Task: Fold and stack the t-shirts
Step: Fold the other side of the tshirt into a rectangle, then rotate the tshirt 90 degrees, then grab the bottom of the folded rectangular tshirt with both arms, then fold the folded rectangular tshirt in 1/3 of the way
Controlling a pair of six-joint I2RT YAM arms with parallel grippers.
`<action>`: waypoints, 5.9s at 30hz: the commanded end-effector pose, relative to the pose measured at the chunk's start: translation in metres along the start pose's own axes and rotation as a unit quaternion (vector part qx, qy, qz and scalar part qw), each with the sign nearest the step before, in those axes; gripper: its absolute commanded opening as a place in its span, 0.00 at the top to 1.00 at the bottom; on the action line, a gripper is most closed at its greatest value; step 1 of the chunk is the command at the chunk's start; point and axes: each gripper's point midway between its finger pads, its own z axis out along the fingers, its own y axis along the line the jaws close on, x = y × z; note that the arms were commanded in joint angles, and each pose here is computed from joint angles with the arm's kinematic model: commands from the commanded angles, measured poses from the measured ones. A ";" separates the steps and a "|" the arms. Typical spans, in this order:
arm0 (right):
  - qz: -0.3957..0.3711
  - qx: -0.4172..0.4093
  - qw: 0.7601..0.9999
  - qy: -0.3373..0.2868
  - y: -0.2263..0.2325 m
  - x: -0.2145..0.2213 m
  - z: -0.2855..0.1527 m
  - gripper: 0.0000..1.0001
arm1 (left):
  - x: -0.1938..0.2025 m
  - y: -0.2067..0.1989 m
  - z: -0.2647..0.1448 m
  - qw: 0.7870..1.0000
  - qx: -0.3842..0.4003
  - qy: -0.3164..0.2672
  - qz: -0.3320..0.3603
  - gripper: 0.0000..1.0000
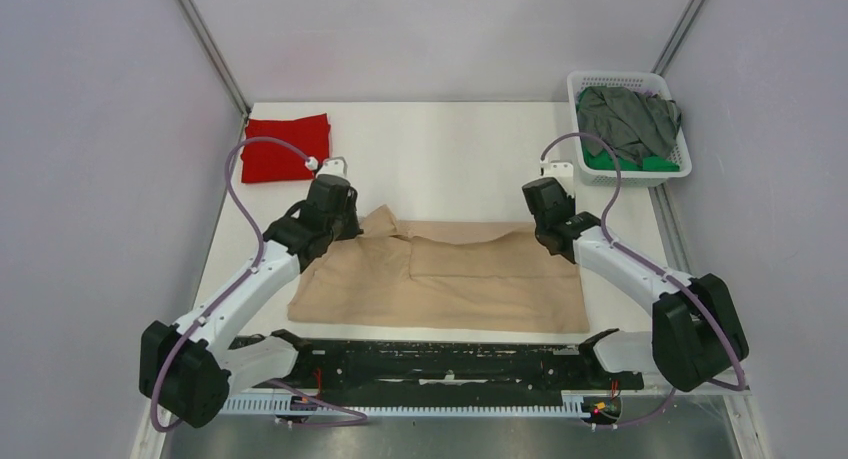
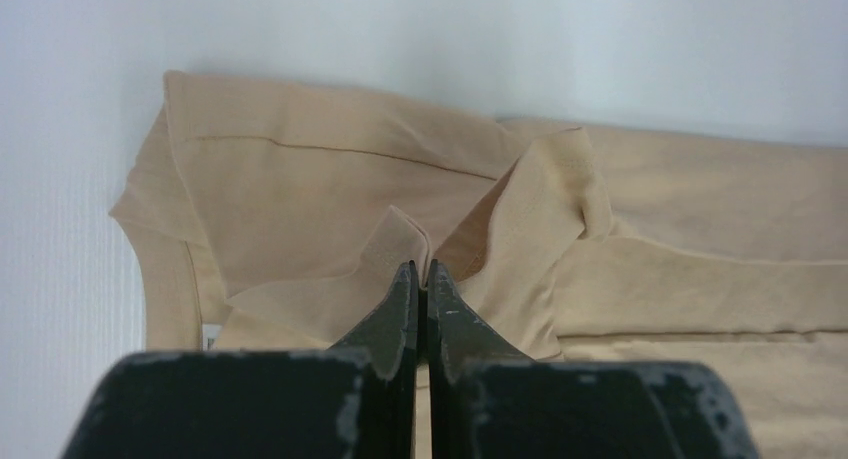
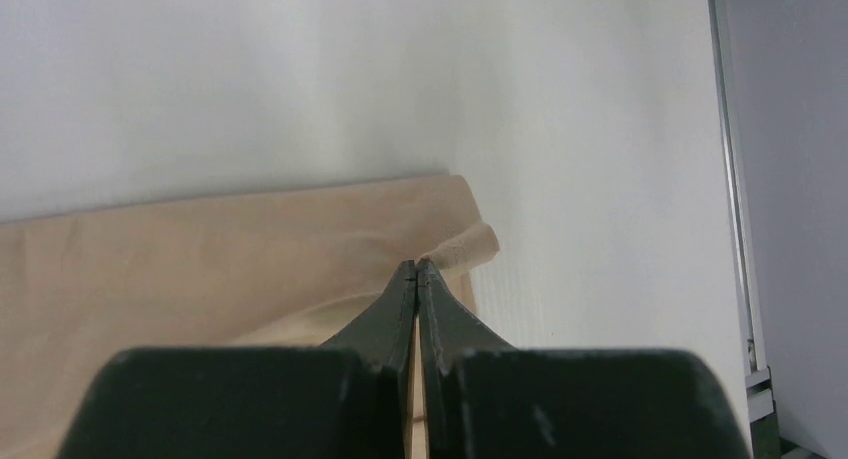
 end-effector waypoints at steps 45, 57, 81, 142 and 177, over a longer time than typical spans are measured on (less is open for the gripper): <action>0.090 -0.163 0.981 -0.061 0.024 0.029 -0.061 0.02 | 0.082 -0.078 0.002 0.976 0.158 0.121 -0.087 0.00; 0.031 -0.295 0.955 -0.001 0.109 0.051 -0.037 0.02 | 0.093 -0.033 0.069 0.961 0.103 0.096 -0.237 0.00; -0.133 -0.568 0.810 0.052 0.172 0.123 -0.136 0.02 | -0.110 -0.254 0.326 0.903 0.344 0.071 -0.249 0.00; 0.050 -0.372 0.917 0.132 0.066 0.150 -0.083 0.35 | 0.239 -0.122 -0.019 0.952 0.104 0.282 0.061 0.82; 0.060 -0.534 0.838 0.091 0.112 0.109 -0.135 1.00 | 0.178 -0.153 -0.043 0.965 0.180 0.188 0.040 0.98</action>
